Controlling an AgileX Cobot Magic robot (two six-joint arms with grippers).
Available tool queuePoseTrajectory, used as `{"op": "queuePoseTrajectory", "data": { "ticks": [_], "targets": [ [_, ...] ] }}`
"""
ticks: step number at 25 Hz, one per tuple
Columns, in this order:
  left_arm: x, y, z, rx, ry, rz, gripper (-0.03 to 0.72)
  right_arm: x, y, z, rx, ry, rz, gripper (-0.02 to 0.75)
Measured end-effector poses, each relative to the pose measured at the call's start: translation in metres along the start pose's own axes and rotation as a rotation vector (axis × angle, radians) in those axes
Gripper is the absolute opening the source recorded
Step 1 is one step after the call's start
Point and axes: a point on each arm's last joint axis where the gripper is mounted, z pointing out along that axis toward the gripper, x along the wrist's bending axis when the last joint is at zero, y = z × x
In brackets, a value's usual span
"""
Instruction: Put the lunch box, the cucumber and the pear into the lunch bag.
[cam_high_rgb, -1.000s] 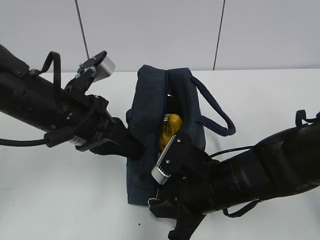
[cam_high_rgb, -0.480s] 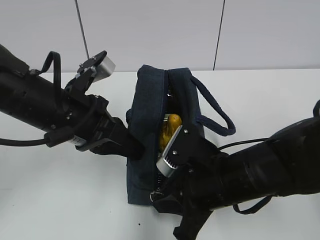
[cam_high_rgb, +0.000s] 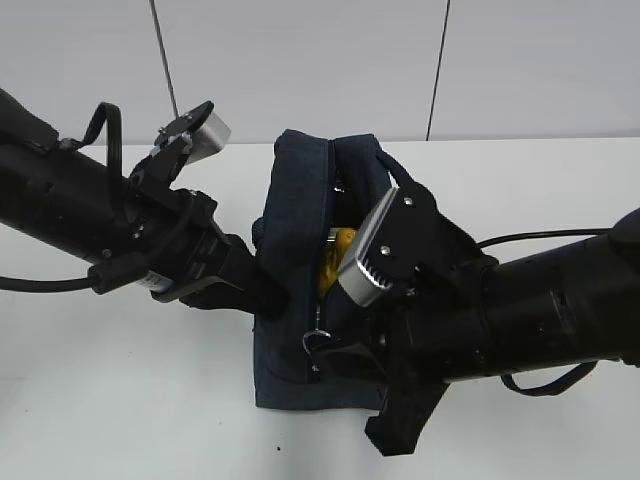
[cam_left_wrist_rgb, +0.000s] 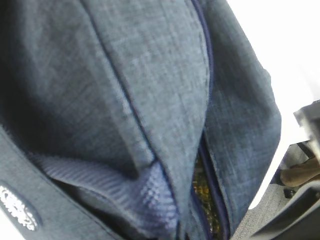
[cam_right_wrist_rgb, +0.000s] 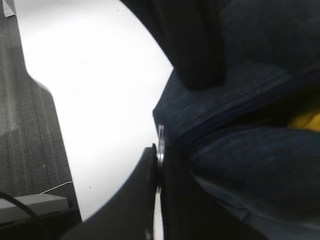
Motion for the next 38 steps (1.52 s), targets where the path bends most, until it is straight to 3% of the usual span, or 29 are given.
{"op": "queuePoseTrajectory", "data": {
  "ticks": [8,15,20,30,34,38],
  "targets": [
    [-0.002,-0.001,0.000,0.010,-0.025,-0.006,0.025,-0.005,0.011,-0.010,-0.038,-0.081,0.003,0.006],
    [-0.005,-0.001,-0.001,0.014,-0.045,-0.009,0.323,-0.010,0.023,-0.013,-0.078,-0.122,0.027,0.006],
    [-0.006,-0.001,-0.002,0.012,-0.049,-0.006,0.377,-0.007,0.032,-0.025,-0.125,-0.139,0.014,0.006],
    [-0.006,0.000,-0.002,0.001,-0.047,-0.014,0.350,-0.004,0.044,-0.042,-0.201,-0.177,-0.009,0.006],
    [-0.005,0.002,-0.002,-0.027,-0.037,-0.030,0.246,-0.005,0.045,-0.043,-0.211,-0.183,-0.006,0.006],
    [-0.005,0.003,-0.002,-0.034,-0.031,-0.032,0.073,-0.007,0.049,-0.044,-0.229,-0.207,-0.015,0.006]
  ]
}}
